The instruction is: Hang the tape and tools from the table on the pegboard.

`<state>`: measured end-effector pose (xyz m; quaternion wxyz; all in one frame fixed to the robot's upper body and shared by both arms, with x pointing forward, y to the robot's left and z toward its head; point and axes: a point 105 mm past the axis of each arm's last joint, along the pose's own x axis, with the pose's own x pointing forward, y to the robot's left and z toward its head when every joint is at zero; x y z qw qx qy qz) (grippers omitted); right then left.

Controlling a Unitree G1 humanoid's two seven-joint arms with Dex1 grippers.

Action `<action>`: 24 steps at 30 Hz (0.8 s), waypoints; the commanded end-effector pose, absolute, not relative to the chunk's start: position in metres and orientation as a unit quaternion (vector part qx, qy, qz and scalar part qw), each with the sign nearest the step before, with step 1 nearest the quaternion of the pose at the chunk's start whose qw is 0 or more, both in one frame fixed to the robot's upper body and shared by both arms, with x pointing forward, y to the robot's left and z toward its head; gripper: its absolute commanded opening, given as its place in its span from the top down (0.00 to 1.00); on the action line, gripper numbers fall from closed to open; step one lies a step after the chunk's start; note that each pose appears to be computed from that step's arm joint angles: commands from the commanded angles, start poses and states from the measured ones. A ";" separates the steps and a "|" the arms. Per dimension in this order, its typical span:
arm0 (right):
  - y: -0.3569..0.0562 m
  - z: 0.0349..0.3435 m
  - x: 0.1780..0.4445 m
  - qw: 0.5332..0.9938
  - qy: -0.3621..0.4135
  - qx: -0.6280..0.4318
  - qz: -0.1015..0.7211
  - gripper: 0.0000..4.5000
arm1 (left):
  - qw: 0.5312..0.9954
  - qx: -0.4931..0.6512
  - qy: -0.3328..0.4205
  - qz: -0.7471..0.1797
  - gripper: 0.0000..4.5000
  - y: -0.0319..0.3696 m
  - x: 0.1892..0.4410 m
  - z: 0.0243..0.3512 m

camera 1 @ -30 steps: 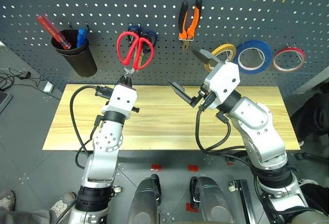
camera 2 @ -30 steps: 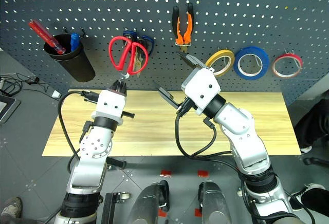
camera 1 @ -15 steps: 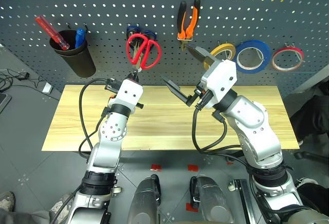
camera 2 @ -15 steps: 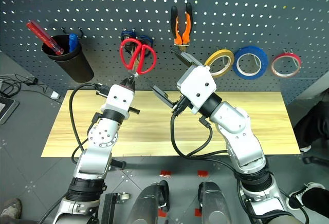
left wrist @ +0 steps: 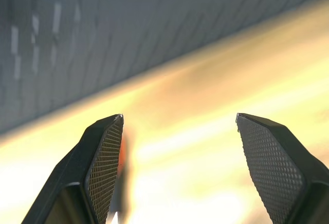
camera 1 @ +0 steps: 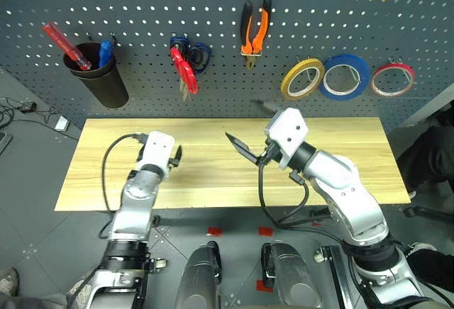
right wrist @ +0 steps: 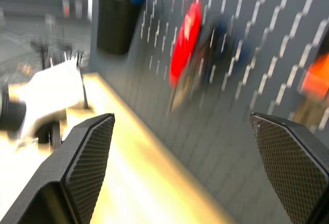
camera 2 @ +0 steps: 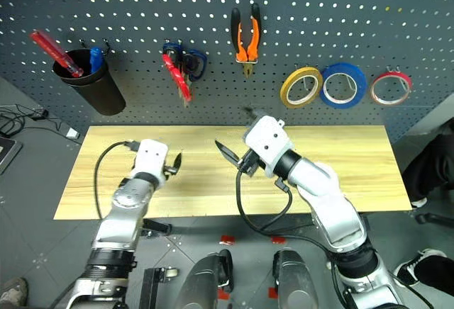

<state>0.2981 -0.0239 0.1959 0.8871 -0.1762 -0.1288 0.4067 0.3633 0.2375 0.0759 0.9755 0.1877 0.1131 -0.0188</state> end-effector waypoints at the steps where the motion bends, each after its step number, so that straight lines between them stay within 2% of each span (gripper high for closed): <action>1: -0.011 0.196 0.283 0.880 -0.095 -0.156 0.439 0.00 | 0.978 0.136 0.147 -0.054 0.18 0.247 0.355 0.074; 6: 0.008 0.197 0.281 0.882 -0.038 -0.121 0.454 0.00 | 0.980 0.079 0.180 -0.033 0.18 0.279 0.353 0.080; 12: 0.030 0.216 0.285 0.882 -0.031 -0.101 0.460 0.00 | 0.977 0.048 0.201 -0.043 0.18 0.293 0.367 0.090; 16: 0.034 0.217 0.288 0.883 -0.023 -0.103 0.457 0.00 | 0.976 0.048 0.208 -0.028 0.18 0.308 0.373 0.098; 24: 0.040 0.220 0.289 0.885 -0.015 -0.102 0.455 0.00 | 0.967 0.047 0.246 -0.040 0.18 0.314 0.385 0.089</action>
